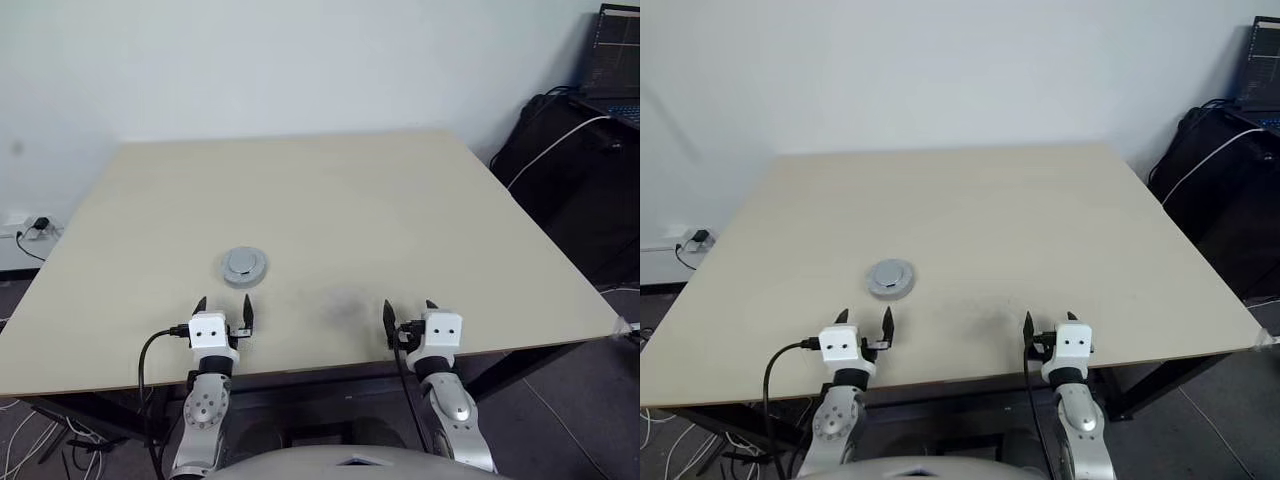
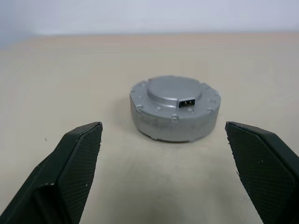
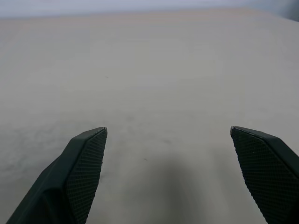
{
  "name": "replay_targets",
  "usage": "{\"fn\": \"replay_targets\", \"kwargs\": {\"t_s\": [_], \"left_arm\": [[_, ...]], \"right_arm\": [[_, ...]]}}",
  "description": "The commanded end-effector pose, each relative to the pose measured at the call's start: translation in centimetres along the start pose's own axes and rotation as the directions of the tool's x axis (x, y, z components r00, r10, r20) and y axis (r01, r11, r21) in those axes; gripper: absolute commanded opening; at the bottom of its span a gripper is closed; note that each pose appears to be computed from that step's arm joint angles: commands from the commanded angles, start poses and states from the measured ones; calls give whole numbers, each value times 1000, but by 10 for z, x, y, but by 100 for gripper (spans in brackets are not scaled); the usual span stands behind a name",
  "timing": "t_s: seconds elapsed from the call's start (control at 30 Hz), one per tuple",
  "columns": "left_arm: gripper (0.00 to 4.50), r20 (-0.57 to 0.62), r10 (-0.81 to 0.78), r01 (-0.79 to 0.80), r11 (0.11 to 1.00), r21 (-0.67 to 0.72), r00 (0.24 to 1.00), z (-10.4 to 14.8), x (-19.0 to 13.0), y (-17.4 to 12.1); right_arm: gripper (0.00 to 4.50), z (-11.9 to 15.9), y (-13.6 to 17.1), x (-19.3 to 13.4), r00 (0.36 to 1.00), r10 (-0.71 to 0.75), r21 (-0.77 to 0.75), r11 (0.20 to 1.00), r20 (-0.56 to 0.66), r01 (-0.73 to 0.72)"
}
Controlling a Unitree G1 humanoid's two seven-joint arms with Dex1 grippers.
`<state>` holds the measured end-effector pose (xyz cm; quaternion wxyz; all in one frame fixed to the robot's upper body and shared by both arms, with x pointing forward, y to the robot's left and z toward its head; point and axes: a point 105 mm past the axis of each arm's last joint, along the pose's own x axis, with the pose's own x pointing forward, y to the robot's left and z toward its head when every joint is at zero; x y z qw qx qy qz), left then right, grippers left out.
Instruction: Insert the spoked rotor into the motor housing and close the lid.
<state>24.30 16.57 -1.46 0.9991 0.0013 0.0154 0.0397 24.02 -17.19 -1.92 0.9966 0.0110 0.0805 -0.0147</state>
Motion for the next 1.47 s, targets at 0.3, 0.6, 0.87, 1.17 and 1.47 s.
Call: {"fn": "replay_targets", "kwargs": {"t_s": [0.3, 0.6, 0.87, 1.17, 1.47], "left_arm": [[447, 42, -23, 25, 999, -36, 999, 4, 4, -1], [447, 47, -41, 43, 998, -43, 998, 6, 6, -7], [447, 45, -41, 43, 998, -40, 998, 5, 6, -6], [447, 43, -47, 48, 998, -37, 998, 7, 4, -7], [447, 39, -59, 61, 998, -35, 997, 6, 4, -10]], "right_arm": [[450, 11, 5, 8, 998, 4, 5, 1000, 59, -4], [450, 10, 3, 7, 998, 5, 3, 1000, 56, -5], [450, 10, 4, 7, 999, 6, 1, 1000, 51, -6], [450, 7, 6, 5, 999, 11, 3, 1000, 41, -11], [450, 6, 5, 1, 999, 1, 5, 1000, 36, -1]]}}
